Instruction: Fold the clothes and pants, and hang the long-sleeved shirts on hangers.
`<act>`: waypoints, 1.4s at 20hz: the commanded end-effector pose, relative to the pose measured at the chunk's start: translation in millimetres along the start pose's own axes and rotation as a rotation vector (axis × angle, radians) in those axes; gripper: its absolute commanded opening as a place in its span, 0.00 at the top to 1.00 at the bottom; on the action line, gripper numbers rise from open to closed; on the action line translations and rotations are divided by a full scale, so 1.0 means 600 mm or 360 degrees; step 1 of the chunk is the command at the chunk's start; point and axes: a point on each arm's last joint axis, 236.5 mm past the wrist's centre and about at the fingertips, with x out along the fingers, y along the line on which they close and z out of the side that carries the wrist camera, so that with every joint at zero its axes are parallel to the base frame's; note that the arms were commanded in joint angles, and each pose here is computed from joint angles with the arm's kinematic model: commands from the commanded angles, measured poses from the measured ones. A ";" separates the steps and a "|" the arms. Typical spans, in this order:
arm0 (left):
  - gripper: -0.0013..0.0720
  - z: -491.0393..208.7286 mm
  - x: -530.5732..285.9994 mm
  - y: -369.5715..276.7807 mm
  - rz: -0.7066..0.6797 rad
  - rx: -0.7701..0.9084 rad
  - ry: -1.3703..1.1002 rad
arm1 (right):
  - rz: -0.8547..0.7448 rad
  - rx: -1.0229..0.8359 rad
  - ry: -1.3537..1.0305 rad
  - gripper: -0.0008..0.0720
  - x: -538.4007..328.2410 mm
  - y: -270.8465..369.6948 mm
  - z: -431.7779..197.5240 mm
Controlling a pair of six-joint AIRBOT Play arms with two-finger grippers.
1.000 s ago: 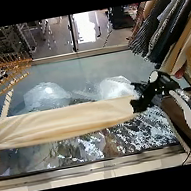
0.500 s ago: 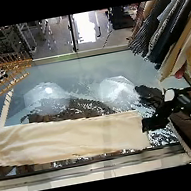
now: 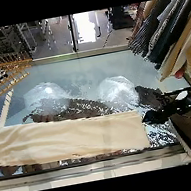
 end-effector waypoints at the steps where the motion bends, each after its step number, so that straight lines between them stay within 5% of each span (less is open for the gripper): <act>1: 0.80 -0.018 0.014 -0.074 -0.0156 0.0113 0.0078 | 0.0168 -0.0068 0.0057 0.21 0.041 0.000 0.001; 3: 0.91 -0.038 0.039 -0.109 -0.0205 0.0158 0.0162 | 0.0257 -0.0141 0.0105 0.22 0.068 0.020 -0.002; 4: 0.95 -0.055 0.054 -0.138 -0.0272 0.0183 0.0225 | 0.0310 -0.0217 0.0131 0.33 0.088 0.043 -0.003; 6: 0.95 -0.102 0.089 -0.213 -0.0432 0.0315 0.0372 | 0.0254 -0.0296 0.0170 0.85 0.132 0.067 -0.002; 7: 0.95 -0.132 0.111 -0.235 -0.0429 0.0382 0.0459 | 0.0128 -0.0294 0.0177 0.95 0.140 0.054 0.003; 12: 0.95 -0.273 0.180 -0.310 -0.0357 0.0732 0.0733 | -0.0855 -0.0134 -0.0294 0.96 -0.090 -0.053 0.153; 15: 0.95 -0.351 0.227 -0.355 -0.0351 0.0854 0.0779 | -0.1075 -0.0132 -0.0463 0.96 -0.225 -0.025 0.183; 20: 0.95 -0.401 0.272 -0.381 -0.0340 0.0932 0.0779 | -0.0783 -0.0294 -0.0392 0.96 -0.219 0.169 0.154; 28: 0.95 -0.289 0.128 -0.332 -0.0349 0.0809 0.0395 | -0.0206 -0.0622 -0.0247 0.96 0.201 0.570 0.030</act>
